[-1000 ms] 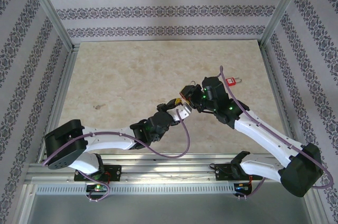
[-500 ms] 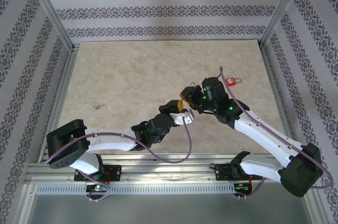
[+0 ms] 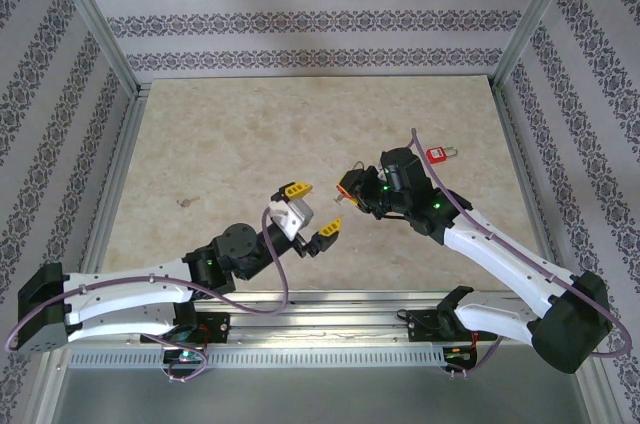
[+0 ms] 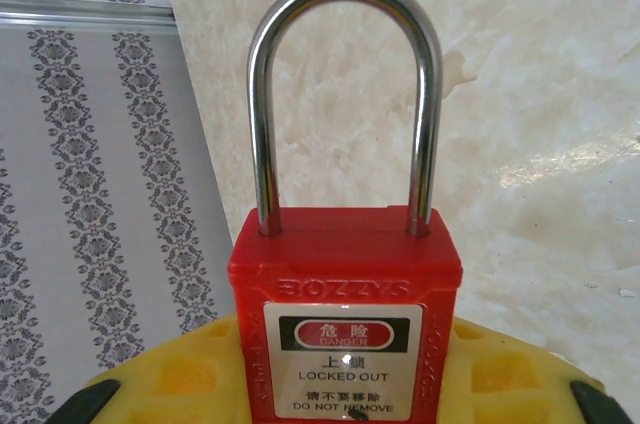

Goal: Unlock with the key

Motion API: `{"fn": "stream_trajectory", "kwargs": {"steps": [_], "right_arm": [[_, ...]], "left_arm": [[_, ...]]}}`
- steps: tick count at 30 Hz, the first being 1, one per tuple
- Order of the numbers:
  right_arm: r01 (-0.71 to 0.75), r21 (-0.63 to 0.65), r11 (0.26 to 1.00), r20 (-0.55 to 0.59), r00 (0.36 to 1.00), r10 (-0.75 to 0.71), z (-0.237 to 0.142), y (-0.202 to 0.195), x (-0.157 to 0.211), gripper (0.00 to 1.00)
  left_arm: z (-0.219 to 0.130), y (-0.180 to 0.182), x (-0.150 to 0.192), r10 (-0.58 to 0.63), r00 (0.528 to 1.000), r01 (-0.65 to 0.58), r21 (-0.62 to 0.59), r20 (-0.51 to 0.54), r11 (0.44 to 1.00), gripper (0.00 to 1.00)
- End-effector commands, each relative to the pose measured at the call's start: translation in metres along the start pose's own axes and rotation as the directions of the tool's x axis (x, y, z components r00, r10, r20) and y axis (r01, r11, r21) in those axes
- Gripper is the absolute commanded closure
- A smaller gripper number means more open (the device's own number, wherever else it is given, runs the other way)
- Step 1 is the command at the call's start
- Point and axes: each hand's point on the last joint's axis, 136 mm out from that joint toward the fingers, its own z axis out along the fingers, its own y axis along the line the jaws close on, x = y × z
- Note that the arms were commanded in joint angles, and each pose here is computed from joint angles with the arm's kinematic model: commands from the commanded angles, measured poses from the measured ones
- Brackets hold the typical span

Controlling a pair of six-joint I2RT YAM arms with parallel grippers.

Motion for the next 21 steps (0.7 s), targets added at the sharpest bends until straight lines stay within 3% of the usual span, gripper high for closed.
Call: {"fn": "stream_trajectory", "kwargs": {"steps": [1,5,13,21], "right_arm": [[0.033,-0.05,0.998,0.004,0.999,-0.033,-0.007,0.016,-0.001,0.93],[0.031,-0.068,0.997,0.006,1.0,-0.03,-0.009,0.019,0.0,0.93],[0.035,-0.072,0.997,0.008,0.999,-0.034,-0.009,0.021,0.003,0.93],[0.036,-0.074,0.997,0.008,0.999,-0.035,-0.01,0.02,0.005,0.93]], "left_arm": [[-0.004,-0.006,0.036,-0.373,0.916,0.383,0.047,-0.149,0.922,0.15],[-0.003,-0.001,0.053,-0.547,0.824,0.557,0.035,-0.15,0.83,0.19],[0.021,-0.002,0.058,-0.646,0.752,0.656,0.052,-0.134,0.753,0.27],[0.043,0.014,0.056,-0.798,0.589,0.808,0.108,-0.125,0.579,0.33]]}}
